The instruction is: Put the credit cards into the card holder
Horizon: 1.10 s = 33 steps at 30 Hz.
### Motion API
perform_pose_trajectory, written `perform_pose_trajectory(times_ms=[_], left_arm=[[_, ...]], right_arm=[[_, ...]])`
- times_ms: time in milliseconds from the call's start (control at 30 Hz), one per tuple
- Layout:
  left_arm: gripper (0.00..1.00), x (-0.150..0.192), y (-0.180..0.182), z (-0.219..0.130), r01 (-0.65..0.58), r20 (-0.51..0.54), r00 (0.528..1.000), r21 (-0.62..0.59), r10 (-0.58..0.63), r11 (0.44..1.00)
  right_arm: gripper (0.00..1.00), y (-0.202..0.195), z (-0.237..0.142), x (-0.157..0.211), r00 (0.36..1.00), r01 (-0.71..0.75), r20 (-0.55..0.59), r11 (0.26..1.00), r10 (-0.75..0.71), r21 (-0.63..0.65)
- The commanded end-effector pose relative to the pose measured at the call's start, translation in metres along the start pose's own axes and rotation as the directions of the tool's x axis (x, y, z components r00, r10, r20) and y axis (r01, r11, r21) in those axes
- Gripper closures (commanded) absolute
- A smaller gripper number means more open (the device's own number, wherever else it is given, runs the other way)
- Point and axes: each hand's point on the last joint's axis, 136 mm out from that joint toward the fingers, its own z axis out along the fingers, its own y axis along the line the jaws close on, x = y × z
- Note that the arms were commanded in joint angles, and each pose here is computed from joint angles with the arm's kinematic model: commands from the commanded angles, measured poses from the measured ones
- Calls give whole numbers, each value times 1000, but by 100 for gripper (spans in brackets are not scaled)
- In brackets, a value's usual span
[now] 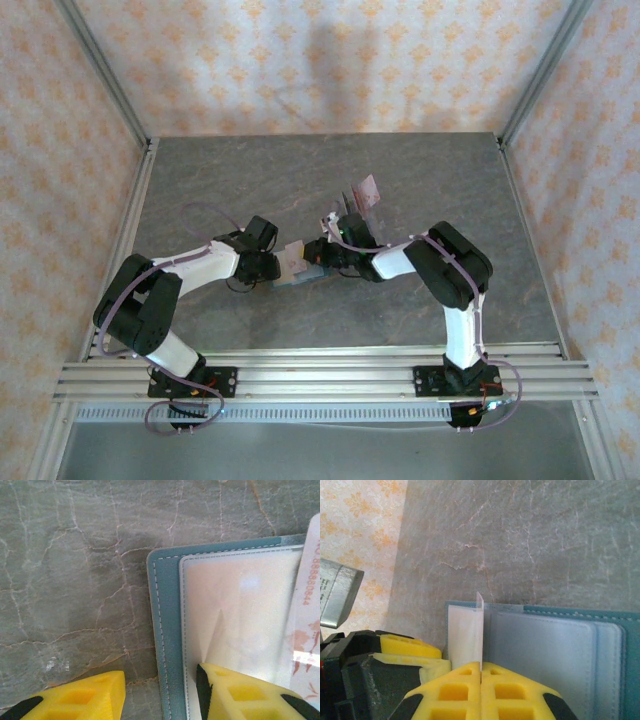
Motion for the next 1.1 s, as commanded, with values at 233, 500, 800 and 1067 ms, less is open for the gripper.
perform_pose_trajectory(times_ms=[233,500,800,1067], left_arm=[[57,25,21,21,19,-93,995,-71,-26,997],[57,24,21,21,18,-93,995,-72,-24,997],[57,24,21,21,17,-94,995,-72,-24,997],[57,25,21,22,17,-96,995,-73,-24,997]], right_arm=[[100,-6,-1,20,1000,-5,-20,1000,6,7],[100,-8,-3,29,999,-11,-30,1000,12,22],[100,-8,0,35,999,-16,-51,1000,17,19],[100,-7,7,31,998,-10,-64,1000,11,16]])
